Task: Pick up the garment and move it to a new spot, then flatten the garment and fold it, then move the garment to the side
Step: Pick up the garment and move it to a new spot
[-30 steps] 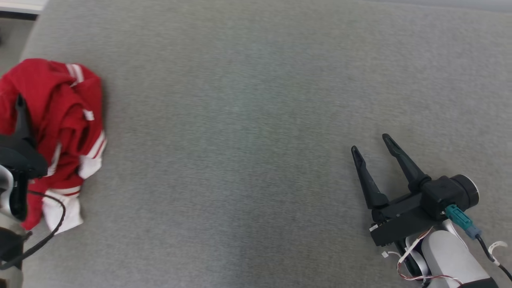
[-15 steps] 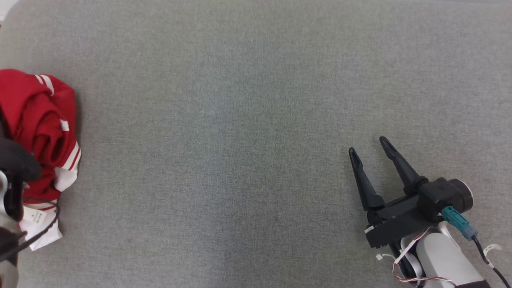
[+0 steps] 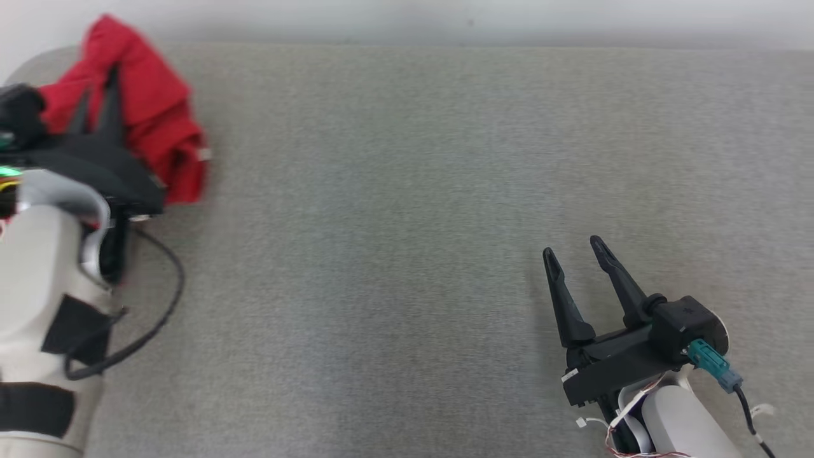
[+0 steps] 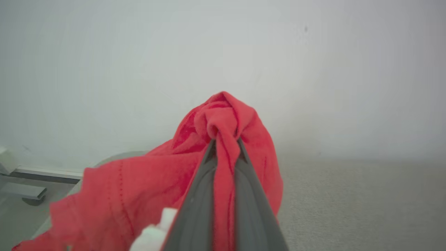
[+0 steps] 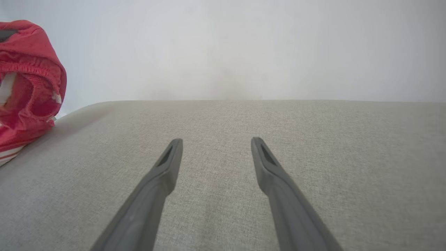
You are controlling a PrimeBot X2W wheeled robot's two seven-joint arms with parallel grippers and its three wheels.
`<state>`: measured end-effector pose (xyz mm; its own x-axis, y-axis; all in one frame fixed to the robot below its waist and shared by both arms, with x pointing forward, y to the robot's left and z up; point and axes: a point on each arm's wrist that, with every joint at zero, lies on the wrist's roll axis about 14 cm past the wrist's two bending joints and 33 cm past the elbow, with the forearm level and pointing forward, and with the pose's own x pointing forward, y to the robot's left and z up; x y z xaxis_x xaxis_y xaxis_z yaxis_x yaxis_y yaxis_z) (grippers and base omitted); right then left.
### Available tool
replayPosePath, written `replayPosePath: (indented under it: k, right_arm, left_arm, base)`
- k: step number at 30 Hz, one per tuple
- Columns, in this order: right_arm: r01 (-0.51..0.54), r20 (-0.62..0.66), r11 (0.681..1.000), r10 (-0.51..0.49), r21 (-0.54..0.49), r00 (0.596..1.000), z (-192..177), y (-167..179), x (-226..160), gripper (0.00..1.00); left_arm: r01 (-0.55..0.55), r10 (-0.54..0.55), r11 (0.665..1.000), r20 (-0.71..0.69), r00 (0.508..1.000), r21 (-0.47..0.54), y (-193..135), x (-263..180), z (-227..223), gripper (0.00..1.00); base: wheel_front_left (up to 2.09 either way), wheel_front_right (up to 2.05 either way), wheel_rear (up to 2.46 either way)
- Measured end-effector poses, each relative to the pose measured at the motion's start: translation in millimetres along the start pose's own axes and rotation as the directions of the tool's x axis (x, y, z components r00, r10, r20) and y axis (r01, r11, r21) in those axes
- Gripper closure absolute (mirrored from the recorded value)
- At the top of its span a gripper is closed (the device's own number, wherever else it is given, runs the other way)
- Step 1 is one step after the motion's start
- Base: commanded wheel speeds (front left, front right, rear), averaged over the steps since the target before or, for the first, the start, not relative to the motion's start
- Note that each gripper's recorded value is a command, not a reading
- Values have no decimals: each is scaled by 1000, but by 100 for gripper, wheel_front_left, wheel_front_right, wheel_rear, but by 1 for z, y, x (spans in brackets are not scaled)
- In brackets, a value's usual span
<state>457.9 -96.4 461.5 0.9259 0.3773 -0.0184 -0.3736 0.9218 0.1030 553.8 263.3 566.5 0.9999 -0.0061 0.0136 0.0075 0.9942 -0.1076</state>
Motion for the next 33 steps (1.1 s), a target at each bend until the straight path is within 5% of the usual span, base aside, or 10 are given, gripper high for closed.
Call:
replayPosePath:
  k: [8,16,21,26,27,28,33]
  right_arm:
    - [132,24,991,-133,27,991,12,-31,-26,0]
    - [264,34,964,-265,27,964,19,-66,-59,0]
    - [310,40,950,-311,29,950,22,-75,-75,0]
    - [326,44,945,-327,31,944,24,-78,-81,0]
    - [325,45,945,-327,32,944,24,-78,-81,0]
    - [323,48,946,-324,35,945,25,-76,-80,0]
    - [312,64,949,-314,40,947,30,-71,-79,0]
  left_arm:
    - [271,-265,946,57,962,-175,-127,3,-13,100]
    - [526,-534,794,64,843,-305,-266,-29,-38,100]
    - [604,-640,722,6,768,-338,-316,-56,-66,100]
    - [615,-646,726,1,763,-306,-320,-61,-73,100]
    - [603,-634,742,-15,773,-294,-314,-62,-79,82]
    - [580,-614,760,-33,789,-293,-307,-62,-85,0]
    - [515,-535,829,-40,844,-217,-272,-65,-90,0]
  base:
    - [0,0,0]
    - [0,0,0]
    - [0,0,0]
    - [0,0,0]
    - [0,0,0]
    - [0,0,0]
    - [0,0,0]
